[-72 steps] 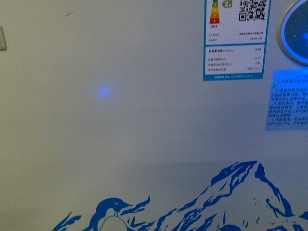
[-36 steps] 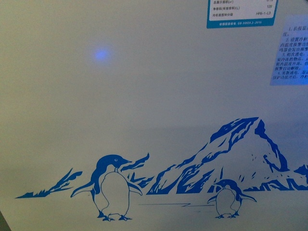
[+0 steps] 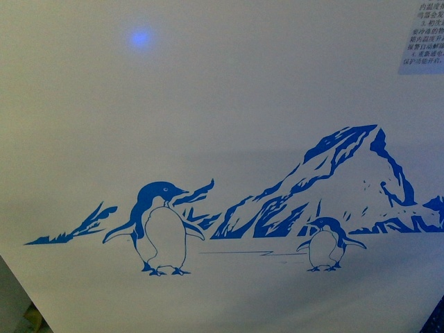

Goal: Put drink in fridge

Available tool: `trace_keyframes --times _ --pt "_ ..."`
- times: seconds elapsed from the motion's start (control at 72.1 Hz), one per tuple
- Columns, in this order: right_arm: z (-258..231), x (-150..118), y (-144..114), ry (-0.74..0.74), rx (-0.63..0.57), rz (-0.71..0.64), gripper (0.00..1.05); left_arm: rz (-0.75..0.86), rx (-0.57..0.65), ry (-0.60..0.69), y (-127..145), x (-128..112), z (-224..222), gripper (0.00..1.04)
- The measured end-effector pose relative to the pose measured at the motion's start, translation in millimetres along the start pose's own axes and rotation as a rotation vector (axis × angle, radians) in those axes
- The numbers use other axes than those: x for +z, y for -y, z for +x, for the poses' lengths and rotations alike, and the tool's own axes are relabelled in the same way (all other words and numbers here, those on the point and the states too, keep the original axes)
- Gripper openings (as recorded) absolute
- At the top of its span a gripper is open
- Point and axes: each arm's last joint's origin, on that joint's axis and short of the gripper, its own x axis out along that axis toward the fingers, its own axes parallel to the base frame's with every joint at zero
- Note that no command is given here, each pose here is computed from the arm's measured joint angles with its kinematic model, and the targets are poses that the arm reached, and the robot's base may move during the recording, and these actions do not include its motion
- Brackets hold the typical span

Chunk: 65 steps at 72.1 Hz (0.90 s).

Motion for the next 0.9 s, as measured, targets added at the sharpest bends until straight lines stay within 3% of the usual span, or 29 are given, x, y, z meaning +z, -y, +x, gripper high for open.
trace_keyframes --times 0.513,0.901 --pt "33 12 11 -0.005 -0.019 -0.068 0.98 0.000 0.000 0.000 0 0 0 0.97" --pt "51 15 -2 -0.005 0.007 -0.104 0.98 0.000 0.000 0.000 0 0 0 0.97"
